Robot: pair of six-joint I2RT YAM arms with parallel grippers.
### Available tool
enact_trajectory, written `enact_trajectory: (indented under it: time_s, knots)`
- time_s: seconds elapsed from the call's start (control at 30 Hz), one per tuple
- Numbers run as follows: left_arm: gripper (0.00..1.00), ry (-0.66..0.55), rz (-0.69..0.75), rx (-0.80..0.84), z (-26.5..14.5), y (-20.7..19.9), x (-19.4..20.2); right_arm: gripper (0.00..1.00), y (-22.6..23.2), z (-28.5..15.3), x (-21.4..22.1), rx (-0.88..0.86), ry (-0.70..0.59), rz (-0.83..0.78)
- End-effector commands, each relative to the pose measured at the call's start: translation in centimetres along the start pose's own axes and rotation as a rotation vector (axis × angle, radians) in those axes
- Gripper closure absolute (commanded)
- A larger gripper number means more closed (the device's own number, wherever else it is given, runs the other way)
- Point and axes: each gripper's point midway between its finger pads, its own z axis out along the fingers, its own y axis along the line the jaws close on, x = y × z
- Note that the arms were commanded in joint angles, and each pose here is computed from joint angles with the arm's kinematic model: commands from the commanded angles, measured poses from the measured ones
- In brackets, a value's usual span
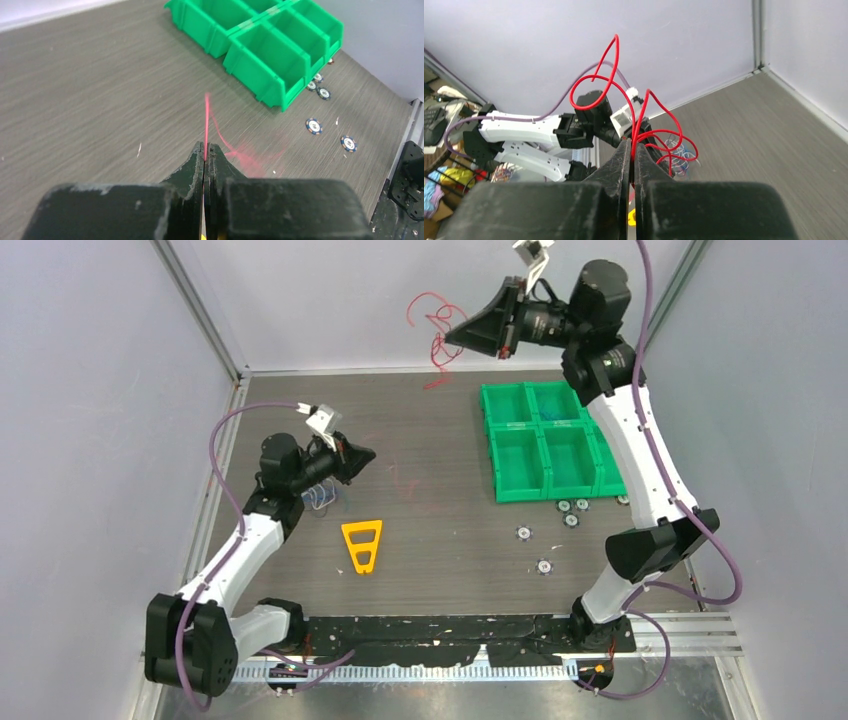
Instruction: Untangle the cables
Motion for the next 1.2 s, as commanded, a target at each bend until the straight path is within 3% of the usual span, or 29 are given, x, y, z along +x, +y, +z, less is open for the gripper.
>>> enact_trajectory:
  time_s: [0.0,0.13,0.3,0.47,0.6,0.8,1.03,1.17]
  knots:
    - [1.0,0.08,-0.062,-0.105,-0.2,2.4,2.1,0.95,2.8,-2.4,-4.6,-0.027,-0.099,-0.046]
    - [1.0,0.102,-0.078,-0.105,-0.2,2.8,2.4,0.95,0.2,-3.8,-4.6,0.05,-0.112,-0.031]
    - [1.0,0.106,-0.058,-0.077,-0.4,2.1,1.7,0.95,-8.2,-6.7,-2.0,0.35,-0.05,-0.064]
    - [1.0,0.111,-0.048,-0.078,-0.6,2.0,1.1,0.94,-17.8,-11.5,3.1,0.747,0.165,-0.244]
    - [1.0,0.128,-0.048,-0.086,-0.8,2.0,1.2,0.95,-24.2,-15.3,6.5,0.963,0.34,-0.37]
    - [1.0,0.17,-0.061,-0.101,-0.9,2.3,1.6,0.95,-31.2,-17.0,12.1,1.028,0.535,-0.458]
    - [1.0,0.199,-0.055,-0.115,-0.7,2.8,1.7,0.95,-36.9,-16.4,17.3,1.032,0.618,-0.432]
    - [1.0,0.206,-0.049,-0.124,-0.7,3.0,1.6,0.95,-37.6,-15.4,19.7,0.996,0.659,-0.425]
